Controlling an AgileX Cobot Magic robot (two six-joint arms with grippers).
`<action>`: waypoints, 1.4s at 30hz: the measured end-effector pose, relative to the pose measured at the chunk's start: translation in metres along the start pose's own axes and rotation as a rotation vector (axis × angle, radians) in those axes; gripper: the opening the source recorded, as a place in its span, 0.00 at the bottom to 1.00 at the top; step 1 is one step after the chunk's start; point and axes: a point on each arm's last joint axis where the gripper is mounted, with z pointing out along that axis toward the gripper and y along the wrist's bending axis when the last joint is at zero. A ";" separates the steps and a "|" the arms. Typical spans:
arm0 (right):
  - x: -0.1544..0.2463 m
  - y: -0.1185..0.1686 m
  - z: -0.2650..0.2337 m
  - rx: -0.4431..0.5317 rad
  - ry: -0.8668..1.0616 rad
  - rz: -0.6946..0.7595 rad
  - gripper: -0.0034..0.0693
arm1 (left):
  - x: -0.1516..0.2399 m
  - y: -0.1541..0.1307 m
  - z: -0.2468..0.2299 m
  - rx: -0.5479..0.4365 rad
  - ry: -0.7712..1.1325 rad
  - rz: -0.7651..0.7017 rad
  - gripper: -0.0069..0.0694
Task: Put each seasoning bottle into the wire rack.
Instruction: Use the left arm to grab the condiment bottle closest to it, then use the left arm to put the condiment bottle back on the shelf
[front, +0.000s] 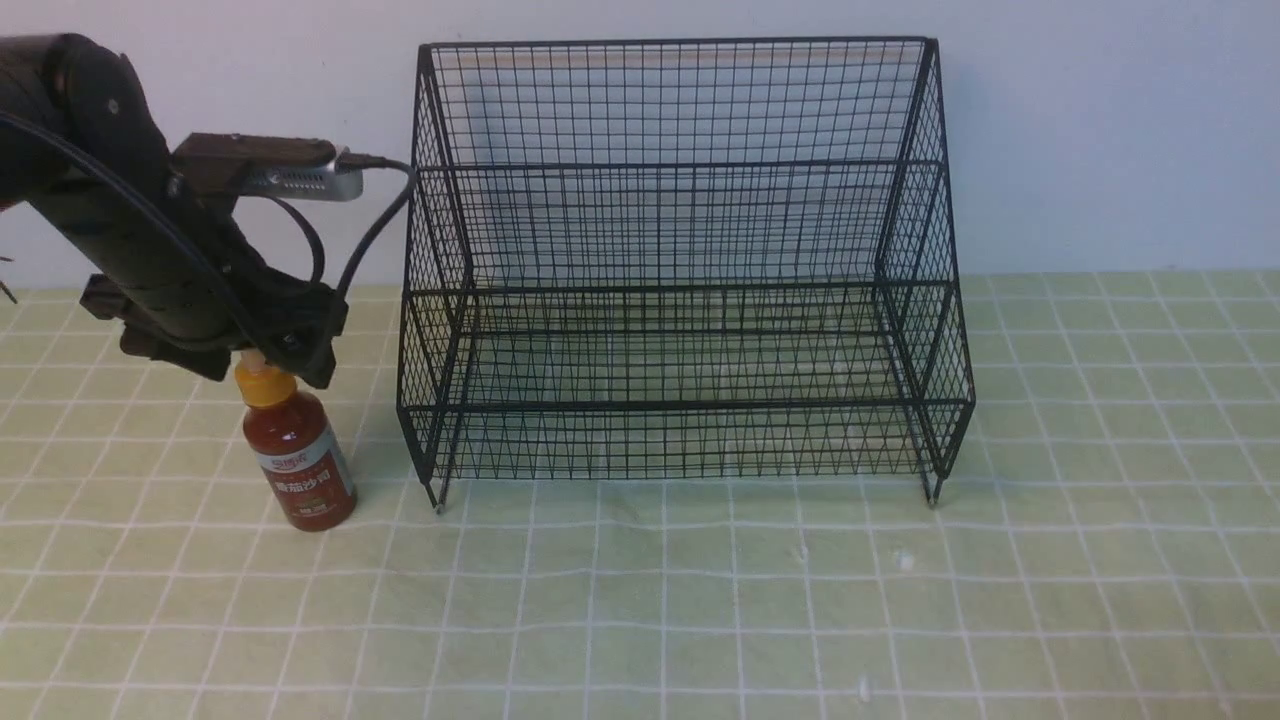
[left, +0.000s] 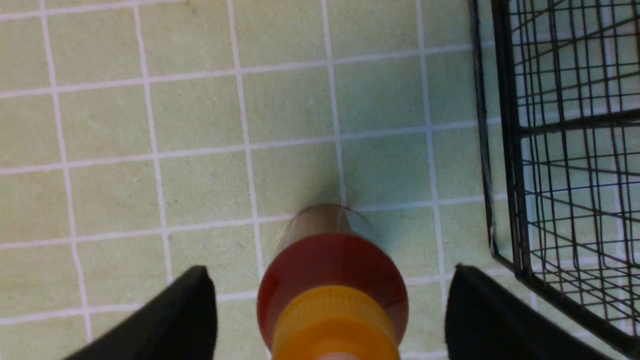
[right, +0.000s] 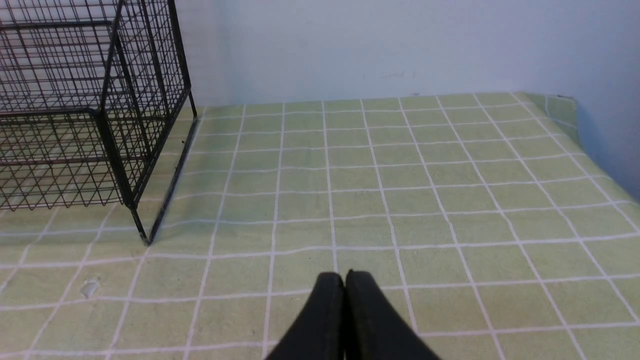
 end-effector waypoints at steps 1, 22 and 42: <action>0.000 0.000 0.000 0.000 0.000 0.000 0.03 | 0.000 0.000 0.000 0.000 0.005 0.000 0.71; 0.000 0.000 0.000 0.000 0.000 0.000 0.03 | -0.007 -0.040 -0.177 -0.006 -0.320 0.129 0.46; 0.000 0.000 0.000 0.000 0.000 0.000 0.03 | -0.033 -0.119 -0.102 0.107 -0.228 0.243 0.46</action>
